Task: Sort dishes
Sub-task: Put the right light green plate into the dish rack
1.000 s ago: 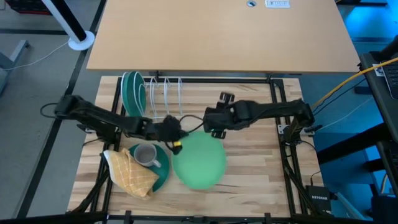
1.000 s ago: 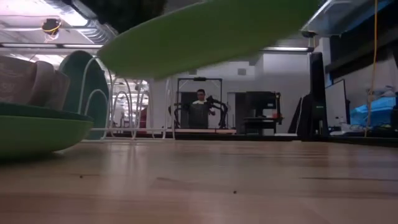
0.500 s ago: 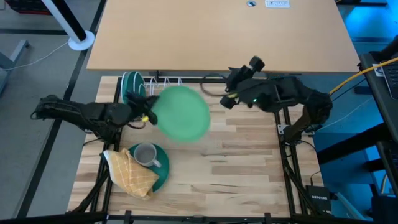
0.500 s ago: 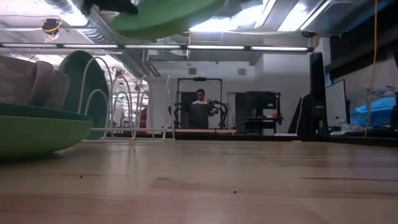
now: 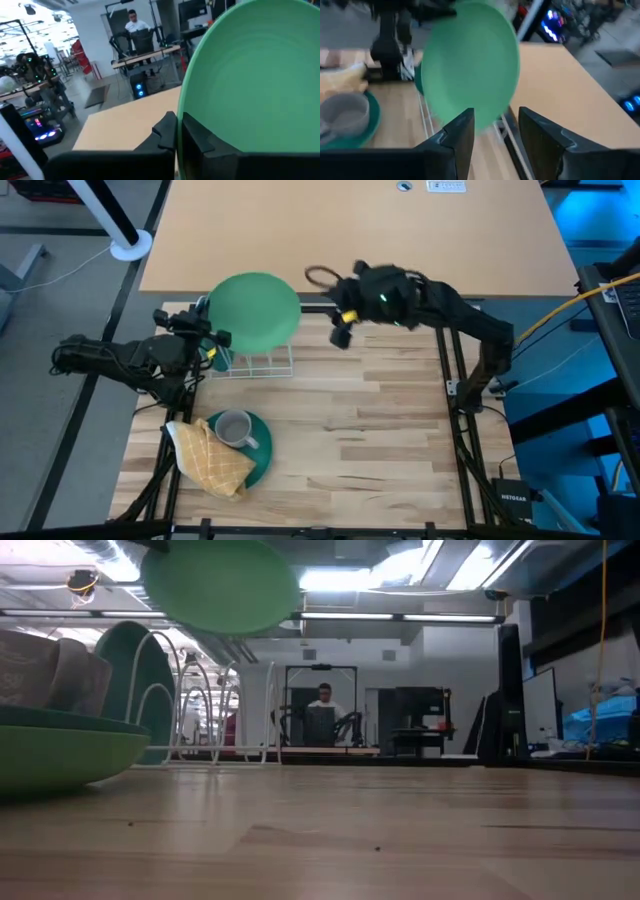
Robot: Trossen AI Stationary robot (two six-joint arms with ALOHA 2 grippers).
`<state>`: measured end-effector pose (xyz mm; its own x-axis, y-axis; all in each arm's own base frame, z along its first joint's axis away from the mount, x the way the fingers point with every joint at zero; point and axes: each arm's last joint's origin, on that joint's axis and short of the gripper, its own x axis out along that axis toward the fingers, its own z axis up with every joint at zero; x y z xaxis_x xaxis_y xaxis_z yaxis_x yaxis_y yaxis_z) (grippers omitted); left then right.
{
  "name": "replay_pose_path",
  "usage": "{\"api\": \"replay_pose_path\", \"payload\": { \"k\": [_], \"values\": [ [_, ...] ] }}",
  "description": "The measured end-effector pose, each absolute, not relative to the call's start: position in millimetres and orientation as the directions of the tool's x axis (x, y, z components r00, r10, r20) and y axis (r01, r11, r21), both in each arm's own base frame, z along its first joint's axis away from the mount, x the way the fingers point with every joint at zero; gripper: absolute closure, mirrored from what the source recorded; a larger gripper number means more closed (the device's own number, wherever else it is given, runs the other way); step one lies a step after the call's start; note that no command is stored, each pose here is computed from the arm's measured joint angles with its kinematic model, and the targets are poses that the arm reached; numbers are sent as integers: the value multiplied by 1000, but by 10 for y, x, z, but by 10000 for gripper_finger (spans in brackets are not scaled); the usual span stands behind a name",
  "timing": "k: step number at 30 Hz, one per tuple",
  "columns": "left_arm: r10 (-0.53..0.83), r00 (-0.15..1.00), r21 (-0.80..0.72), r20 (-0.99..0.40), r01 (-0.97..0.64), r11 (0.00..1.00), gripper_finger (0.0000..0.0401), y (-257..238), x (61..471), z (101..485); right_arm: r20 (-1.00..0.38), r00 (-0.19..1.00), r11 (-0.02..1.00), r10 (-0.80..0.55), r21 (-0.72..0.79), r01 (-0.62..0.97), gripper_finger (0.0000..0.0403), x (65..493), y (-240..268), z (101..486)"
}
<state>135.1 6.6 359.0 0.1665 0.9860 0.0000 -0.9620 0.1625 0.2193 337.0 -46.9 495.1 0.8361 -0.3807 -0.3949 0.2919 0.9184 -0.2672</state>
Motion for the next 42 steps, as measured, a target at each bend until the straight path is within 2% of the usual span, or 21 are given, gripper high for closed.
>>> {"api": "replay_pose_path", "payload": {
  "k": [6,14,20,25,32,42],
  "values": [
    [994,113,236,0,-966,110,401,137,1350,3678,-378,889,960,-260,-201,195,244,3721,-1048,4712],
    [1000,25,288,0,-957,24,401,255,1322,3764,-465,867,983,-180,-107,146,244,4003,-1784,4168],
    [998,-56,331,0,-942,-52,401,360,1293,3790,-390,920,998,-45,-66,21,244,4224,-2079,3904],
    [995,-100,340,-1,-936,-94,401,415,1260,3856,-327,943,989,-64,-145,17,244,4359,-2218,3785],
    [994,-110,357,-1,-929,-102,401,427,1247,3890,-224,965,970,-136,-230,84,244,4512,-2392,3659],
    [995,-103,348,0,-933,-96,401,421,1255,3886,-158,969,950,-187,-279,138,244,4413,-2620,3710]
  ]
}}
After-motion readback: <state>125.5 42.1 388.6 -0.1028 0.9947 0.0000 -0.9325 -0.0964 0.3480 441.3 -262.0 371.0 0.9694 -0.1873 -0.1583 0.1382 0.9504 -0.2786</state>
